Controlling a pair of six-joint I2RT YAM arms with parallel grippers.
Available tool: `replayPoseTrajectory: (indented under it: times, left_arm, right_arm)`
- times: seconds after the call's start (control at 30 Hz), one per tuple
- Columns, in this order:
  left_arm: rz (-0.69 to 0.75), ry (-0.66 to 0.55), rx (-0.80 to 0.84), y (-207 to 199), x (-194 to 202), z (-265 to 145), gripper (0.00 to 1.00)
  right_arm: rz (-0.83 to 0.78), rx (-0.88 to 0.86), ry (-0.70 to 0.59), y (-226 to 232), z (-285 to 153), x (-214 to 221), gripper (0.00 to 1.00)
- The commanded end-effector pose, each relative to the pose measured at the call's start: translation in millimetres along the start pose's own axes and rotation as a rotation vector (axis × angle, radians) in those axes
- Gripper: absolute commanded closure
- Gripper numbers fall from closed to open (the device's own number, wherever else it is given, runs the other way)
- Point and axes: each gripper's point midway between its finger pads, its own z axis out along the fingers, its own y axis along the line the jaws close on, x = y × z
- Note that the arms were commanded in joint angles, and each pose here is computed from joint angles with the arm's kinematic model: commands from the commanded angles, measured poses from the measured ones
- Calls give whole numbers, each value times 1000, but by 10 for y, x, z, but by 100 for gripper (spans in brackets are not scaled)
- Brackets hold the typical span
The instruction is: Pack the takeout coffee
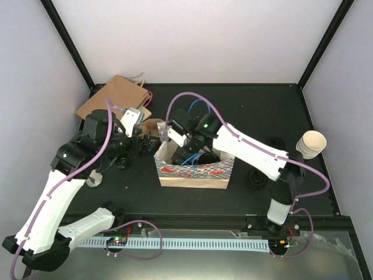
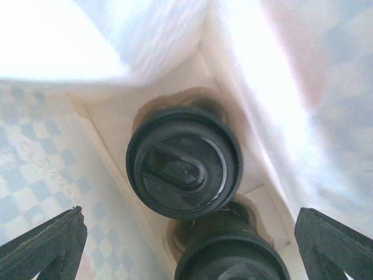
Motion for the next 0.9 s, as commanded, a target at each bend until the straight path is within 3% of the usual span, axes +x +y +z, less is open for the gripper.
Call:
replayPoseTrajectory:
  times: [0.0,0.47,0.67,0.87]
  left_arm:
    - [-5,9,23,-24,42,0,15]
    - [-58,91,45,-2,274,223,17]
    - [-77,113,24,-30,323,331,20]
    - [-53,136,-17,-60,348,435,22]
  right_arm:
    - [50,1,-137,-3,-532,-179,0]
    - [292,170,-325,-360,-1389,-158,0]
    - [431,233,-268,-467,-1462,123,0]
    - [616,334,-335,-649,-1723,459,0]
